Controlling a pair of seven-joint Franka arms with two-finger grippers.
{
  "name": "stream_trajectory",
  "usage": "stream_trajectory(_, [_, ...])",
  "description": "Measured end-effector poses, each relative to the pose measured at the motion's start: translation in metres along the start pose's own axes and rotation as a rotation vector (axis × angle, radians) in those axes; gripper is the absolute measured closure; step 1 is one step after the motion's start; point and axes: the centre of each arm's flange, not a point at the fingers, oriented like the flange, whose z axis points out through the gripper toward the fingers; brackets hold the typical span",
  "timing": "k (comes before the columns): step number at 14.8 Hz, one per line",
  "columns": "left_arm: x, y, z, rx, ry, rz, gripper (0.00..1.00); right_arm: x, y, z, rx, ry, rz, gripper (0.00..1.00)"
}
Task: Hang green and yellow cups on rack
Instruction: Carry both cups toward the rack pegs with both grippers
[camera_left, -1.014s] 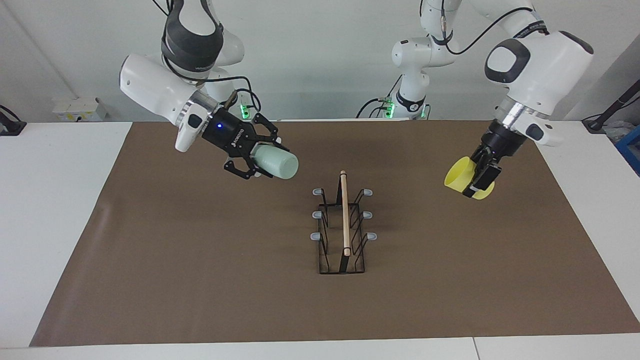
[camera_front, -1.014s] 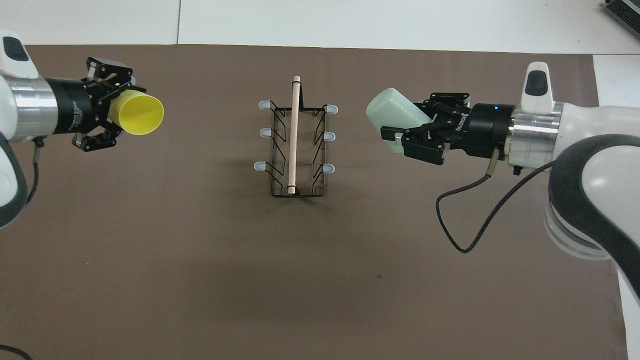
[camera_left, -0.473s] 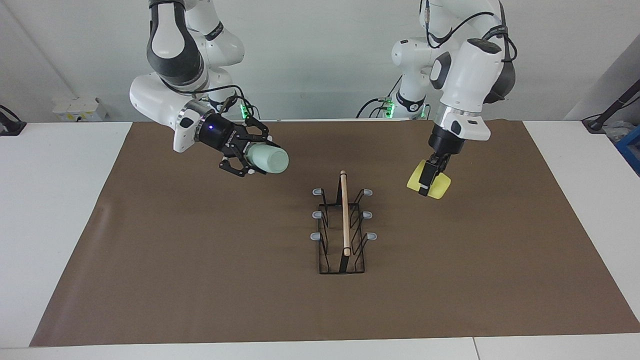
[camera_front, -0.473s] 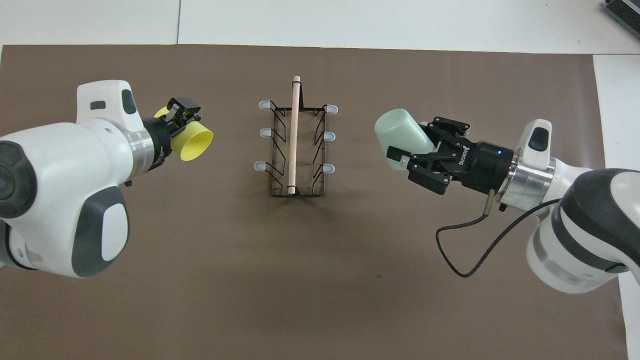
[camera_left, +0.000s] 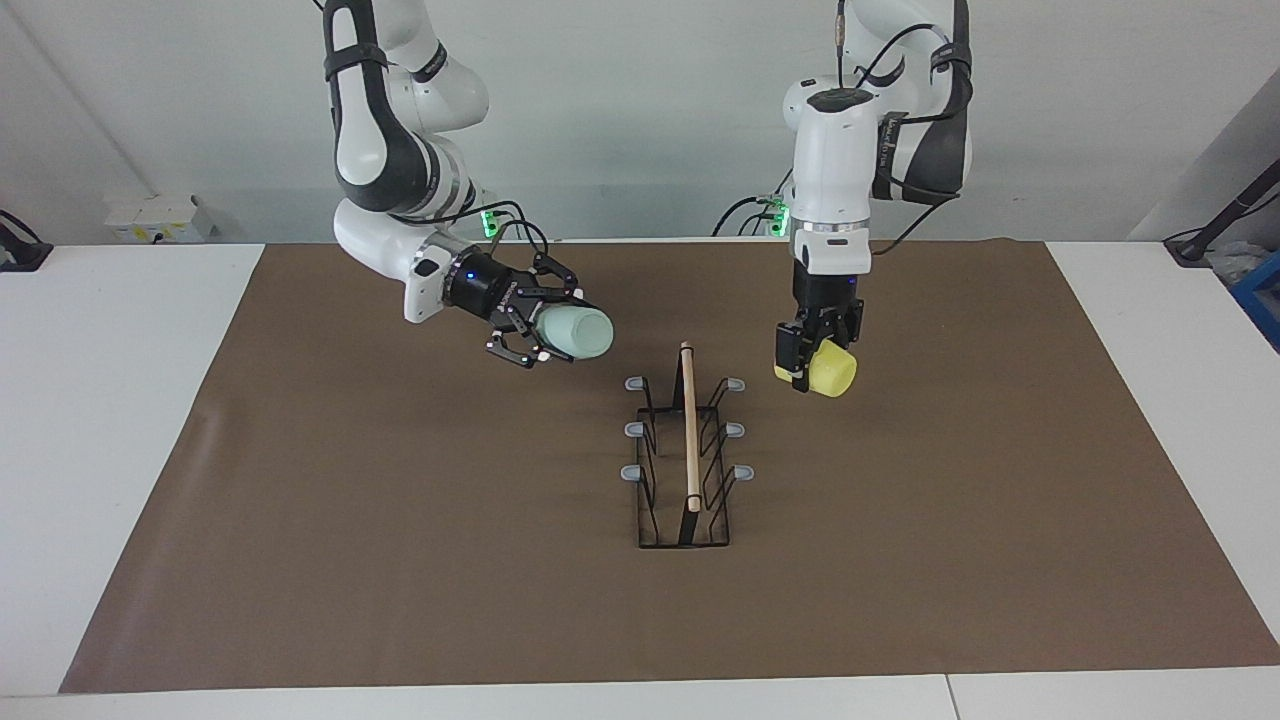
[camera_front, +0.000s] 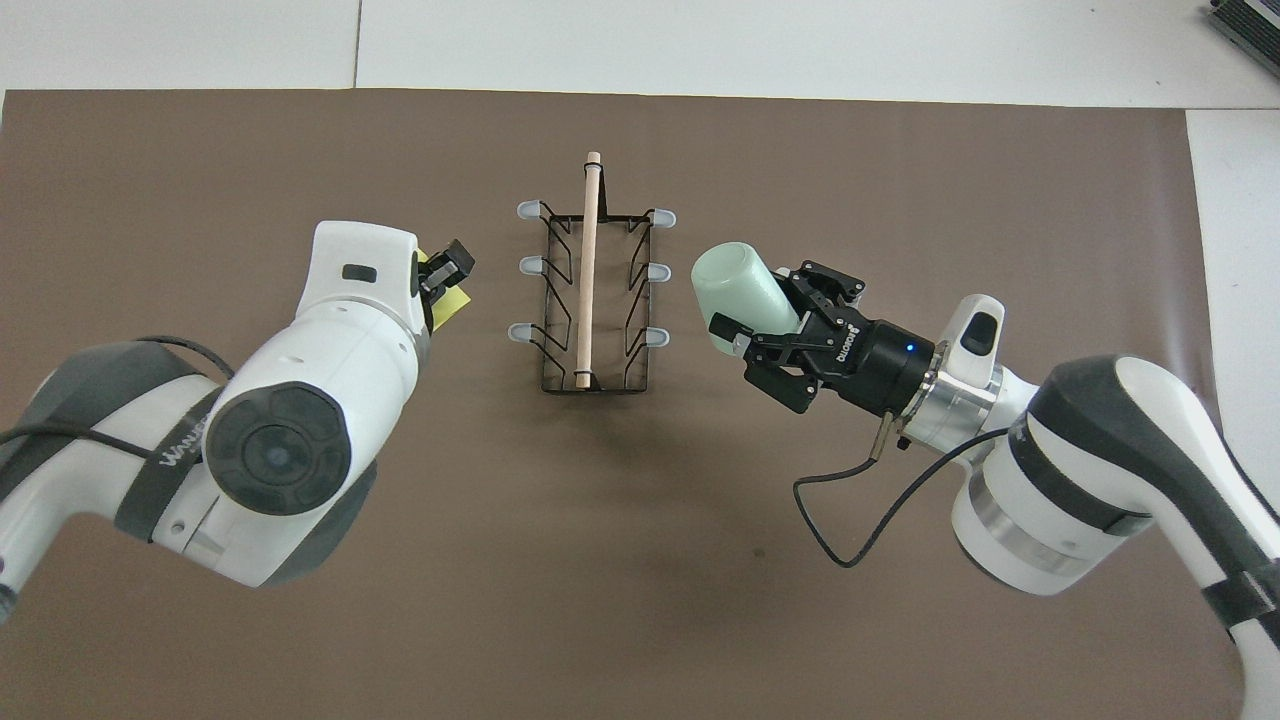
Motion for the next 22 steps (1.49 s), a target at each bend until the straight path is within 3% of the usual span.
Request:
stream_trajectory(3, [-0.034, 0.014, 0.015, 0.005, 0.117, 0.002, 0.32, -0.028, -0.007, 0.023, -0.013, 0.051, 0.005, 0.32])
stream_trajectory(7, [-0.059, 0.027, 0.011, -0.022, 0.164, 0.060, 0.32, -0.052, -0.012, 0.041, -0.013, 0.055, -0.003, 0.32])
stream_trajectory(12, [-0.095, 0.033, 0.025, 0.006, 0.286, 0.108, 0.32, -0.059, -0.016, 0.056, -0.004, 0.047, -0.029, 0.32])
stream_trajectory(17, [-0.130, 0.039, 0.039, 0.036, 0.293, 0.147, 0.32, -0.070, -0.001, 0.066, -0.018, 0.049, -0.085, 0.32])
stream_trajectory(22, [-0.134, 0.040, 0.041, 0.039, 0.295, 0.151, 0.34, -0.082, 0.007, 0.072, -0.017, 0.051, -0.142, 0.32])
